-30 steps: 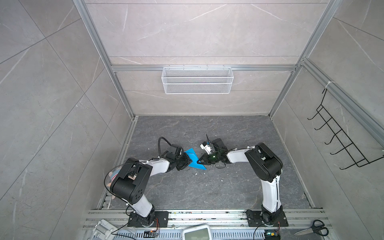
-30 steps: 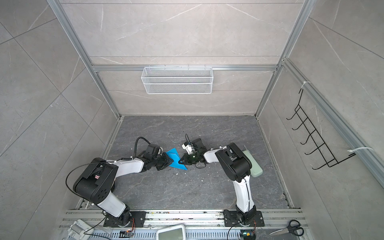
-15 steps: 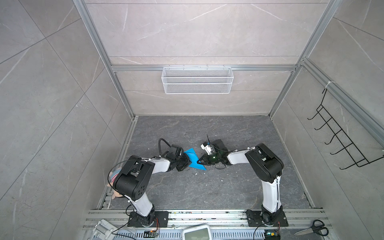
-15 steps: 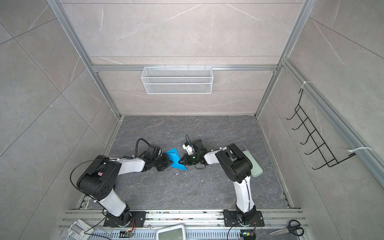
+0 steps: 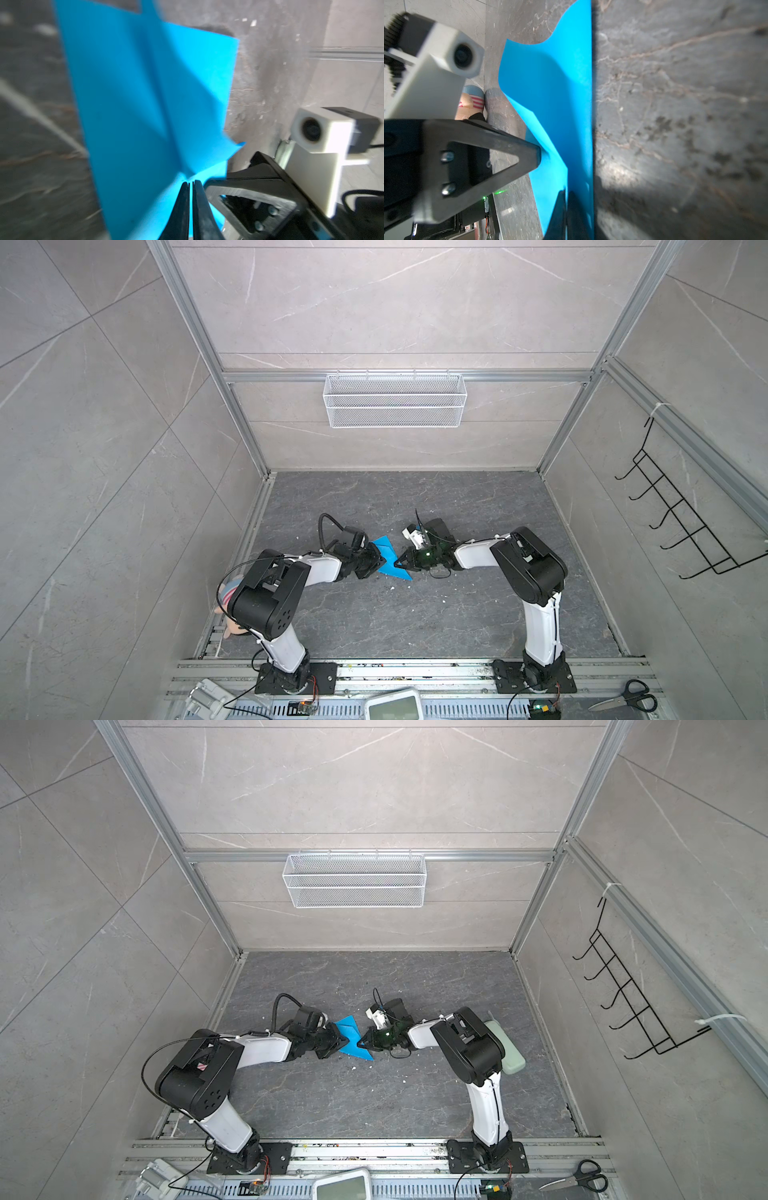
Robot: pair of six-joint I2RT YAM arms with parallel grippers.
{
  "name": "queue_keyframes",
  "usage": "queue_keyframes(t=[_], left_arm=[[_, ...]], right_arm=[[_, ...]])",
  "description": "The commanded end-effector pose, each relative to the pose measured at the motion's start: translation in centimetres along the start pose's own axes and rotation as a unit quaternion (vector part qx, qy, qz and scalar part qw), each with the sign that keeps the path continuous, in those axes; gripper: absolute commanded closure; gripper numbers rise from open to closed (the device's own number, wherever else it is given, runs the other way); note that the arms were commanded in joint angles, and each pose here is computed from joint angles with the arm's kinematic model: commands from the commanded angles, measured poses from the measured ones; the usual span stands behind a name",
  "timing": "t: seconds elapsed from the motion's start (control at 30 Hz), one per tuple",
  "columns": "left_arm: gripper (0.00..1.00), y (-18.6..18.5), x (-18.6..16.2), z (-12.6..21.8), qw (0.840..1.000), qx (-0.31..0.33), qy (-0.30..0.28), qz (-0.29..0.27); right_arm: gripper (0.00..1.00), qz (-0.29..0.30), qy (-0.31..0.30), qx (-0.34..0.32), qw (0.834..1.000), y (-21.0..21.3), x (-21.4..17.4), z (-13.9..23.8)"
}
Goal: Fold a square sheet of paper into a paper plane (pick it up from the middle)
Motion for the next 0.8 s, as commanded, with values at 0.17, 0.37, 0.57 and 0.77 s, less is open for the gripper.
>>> queue_keyframes(t=[0.17,0.37,0.57,0.77], left_arm=[[0.91,-1.0,1.2,-1.1,0.999,-0.027,0.003,-0.032],[0.92,-0.1,0.8,-1.6,1.000,-0.014,0.012,-0.026],[0.92,1.1,0.2,-2.3,1.000,0.011,0.025,-0.011],[0.93,2.1,-0.3,-2.5,0.999,0.031,0.034,-0.002]], right_arm=[[0.98,-0.073,0.013,-0.114,0.991,-4.9,-1.6,-0.9],[0.97,-0.072,0.014,-0.111,0.991,-4.7,-1.5,-0.9],[0.90,-0.065,0.019,-0.096,0.993,-3.9,-1.4,-0.7],[0.81,-0.045,0.025,-0.065,0.997,-1.2,-0.5,0.7]])
Point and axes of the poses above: each gripper's point midway between its finger pads, its own z axis back along the fingers, its own y axis along the line the jaws close on, x = y × z, the point moved 10 cm from there along z, back along the fingers, and after that the axes turned 11 degrees about -z, right-handed, at the moved point
